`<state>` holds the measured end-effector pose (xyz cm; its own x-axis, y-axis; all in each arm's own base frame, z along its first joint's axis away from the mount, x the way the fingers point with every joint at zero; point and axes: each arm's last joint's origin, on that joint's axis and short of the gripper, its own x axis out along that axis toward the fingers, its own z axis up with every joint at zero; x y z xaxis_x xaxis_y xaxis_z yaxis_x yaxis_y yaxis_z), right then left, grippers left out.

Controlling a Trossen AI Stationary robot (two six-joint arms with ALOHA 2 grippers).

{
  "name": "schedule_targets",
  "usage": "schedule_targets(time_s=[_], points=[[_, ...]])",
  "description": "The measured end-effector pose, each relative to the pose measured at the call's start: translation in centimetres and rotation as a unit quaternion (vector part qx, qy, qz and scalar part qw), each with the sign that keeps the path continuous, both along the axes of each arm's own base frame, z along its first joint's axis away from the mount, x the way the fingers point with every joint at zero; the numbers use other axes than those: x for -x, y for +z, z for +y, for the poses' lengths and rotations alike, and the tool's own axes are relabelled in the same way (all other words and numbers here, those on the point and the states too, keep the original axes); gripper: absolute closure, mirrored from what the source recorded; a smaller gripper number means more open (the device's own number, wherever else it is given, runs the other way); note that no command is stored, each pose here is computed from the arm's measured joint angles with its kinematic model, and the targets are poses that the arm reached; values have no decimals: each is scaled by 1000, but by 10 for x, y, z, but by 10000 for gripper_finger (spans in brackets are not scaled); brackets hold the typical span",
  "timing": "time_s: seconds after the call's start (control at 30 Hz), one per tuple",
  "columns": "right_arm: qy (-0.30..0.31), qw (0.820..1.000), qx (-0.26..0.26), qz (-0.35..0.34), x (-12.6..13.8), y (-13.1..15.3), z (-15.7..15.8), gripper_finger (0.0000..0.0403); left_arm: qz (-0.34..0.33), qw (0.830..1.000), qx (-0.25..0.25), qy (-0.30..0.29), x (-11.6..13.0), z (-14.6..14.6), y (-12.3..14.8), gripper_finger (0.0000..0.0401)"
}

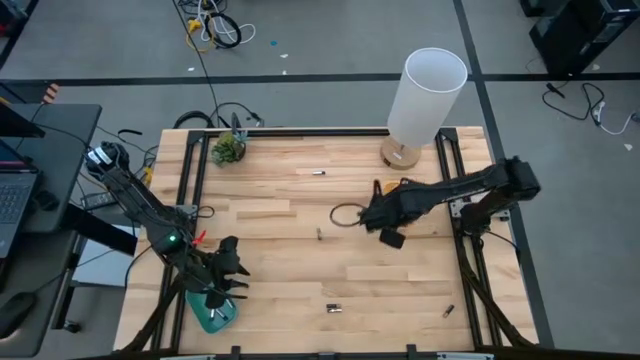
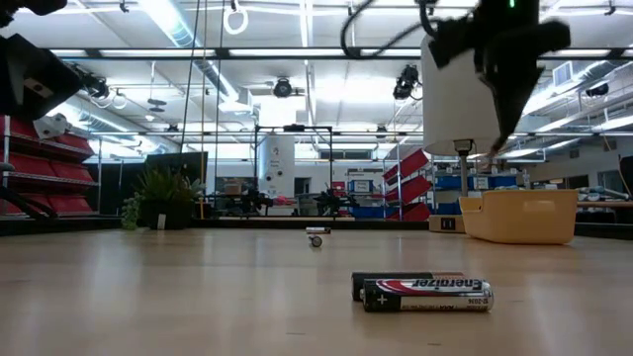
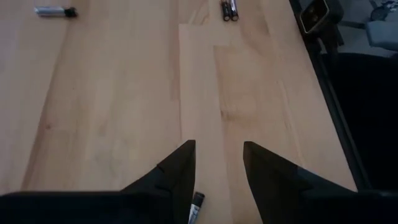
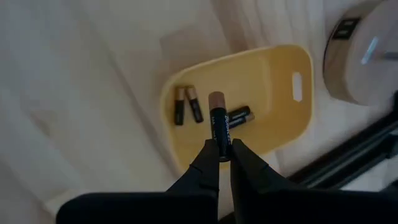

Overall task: Sort batteries
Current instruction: Put the black battery into the yellow bin

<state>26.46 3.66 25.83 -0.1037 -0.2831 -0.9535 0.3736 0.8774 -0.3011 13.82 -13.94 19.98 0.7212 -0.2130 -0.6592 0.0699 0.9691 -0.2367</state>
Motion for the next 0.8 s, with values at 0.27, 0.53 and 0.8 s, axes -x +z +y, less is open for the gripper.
schedule_targets(time_s=[0.27, 0.53, 0.8], points=[[-52, 998, -6, -27, 31, -34, -31, 367, -4, 1000, -9, 21, -7, 8, 0, 249], [-70, 997, -5, -41, 43, -35, -32, 269, -9, 999, -31, 23, -13, 14, 0, 249], [-96, 992, -65, -52, 53, -4, -13, 231, -21, 997, -69, 17, -21, 23, 1, 249]])
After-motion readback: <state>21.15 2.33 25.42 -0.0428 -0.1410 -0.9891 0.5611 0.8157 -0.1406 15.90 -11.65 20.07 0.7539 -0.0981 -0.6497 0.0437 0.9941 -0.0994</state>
